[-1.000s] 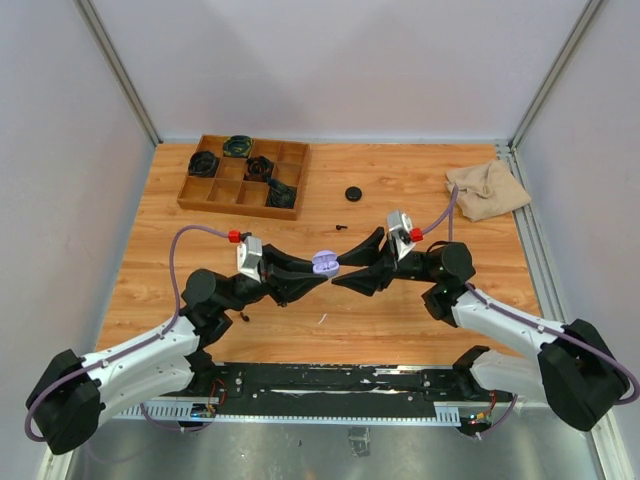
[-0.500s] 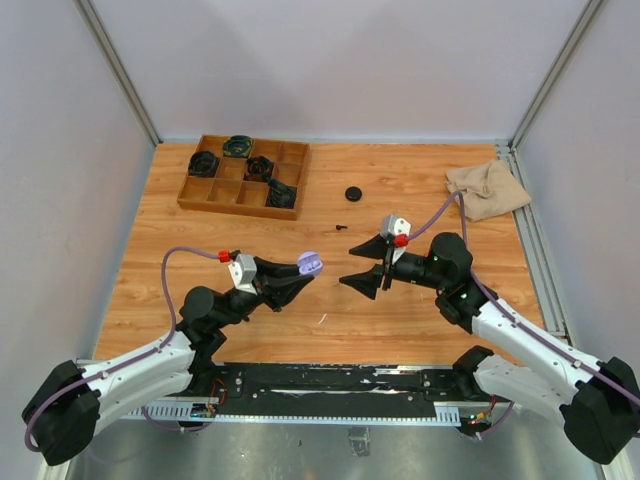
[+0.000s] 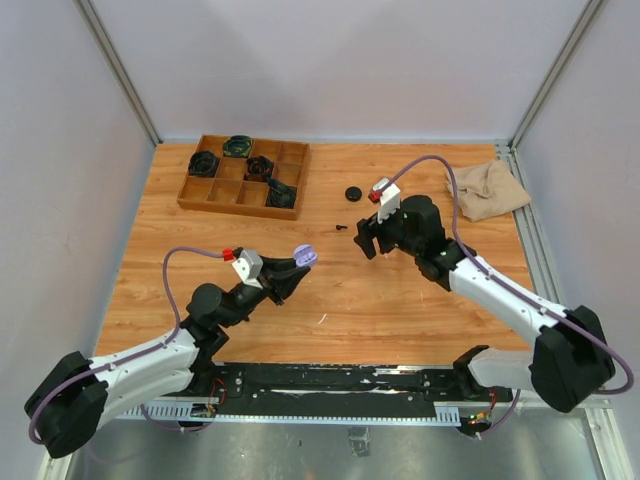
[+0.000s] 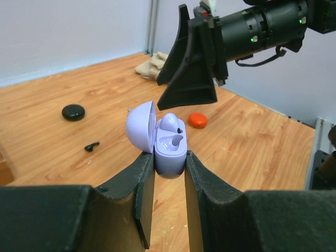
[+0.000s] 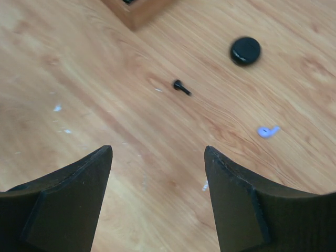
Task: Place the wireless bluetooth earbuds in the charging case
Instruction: Adjust the charging case, then move the earbud to the center of the board.
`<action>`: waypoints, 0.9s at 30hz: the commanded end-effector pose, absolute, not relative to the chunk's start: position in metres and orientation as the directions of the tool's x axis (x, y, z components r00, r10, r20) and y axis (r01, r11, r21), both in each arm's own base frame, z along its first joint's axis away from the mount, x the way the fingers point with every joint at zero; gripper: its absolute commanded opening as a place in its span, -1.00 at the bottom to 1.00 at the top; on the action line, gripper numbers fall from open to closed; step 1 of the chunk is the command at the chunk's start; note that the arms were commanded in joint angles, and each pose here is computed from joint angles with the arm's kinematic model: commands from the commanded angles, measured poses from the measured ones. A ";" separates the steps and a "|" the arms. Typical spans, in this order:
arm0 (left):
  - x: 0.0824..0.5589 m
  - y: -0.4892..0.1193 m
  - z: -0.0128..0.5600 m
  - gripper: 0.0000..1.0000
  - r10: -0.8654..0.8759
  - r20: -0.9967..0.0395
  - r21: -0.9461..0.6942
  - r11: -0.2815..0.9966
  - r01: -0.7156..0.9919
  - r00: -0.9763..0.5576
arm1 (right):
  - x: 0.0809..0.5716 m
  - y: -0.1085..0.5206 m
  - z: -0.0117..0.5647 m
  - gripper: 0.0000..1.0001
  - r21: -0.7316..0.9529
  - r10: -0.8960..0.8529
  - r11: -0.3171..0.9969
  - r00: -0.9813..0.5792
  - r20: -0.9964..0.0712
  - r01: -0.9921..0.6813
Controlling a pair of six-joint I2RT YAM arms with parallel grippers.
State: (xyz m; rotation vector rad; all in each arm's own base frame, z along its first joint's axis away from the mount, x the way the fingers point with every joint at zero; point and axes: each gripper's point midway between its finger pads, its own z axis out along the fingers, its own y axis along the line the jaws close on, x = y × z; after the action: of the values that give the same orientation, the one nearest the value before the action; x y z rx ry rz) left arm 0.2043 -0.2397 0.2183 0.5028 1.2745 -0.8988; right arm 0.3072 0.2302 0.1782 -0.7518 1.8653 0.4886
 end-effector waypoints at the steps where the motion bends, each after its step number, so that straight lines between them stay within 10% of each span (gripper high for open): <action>1: 0.215 -0.236 0.225 -0.99 -0.298 -0.951 -0.127 0.624 0.771 0.084 | 0.346 0.192 0.155 0.41 -0.065 -0.296 0.868 -0.405 -0.865 -0.493; 27: 0.221 -0.244 0.203 -0.99 -0.246 -0.966 -0.092 0.623 0.777 0.083 | 0.464 0.161 0.054 -0.26 0.065 -0.232 0.917 -0.660 -0.715 -0.393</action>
State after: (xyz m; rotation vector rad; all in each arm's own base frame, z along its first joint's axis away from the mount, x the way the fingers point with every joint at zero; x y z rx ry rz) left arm 0.2241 -0.2439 0.1936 0.5145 1.3218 -0.8090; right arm 0.4617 0.1576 0.0586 -0.3958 2.2903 0.2319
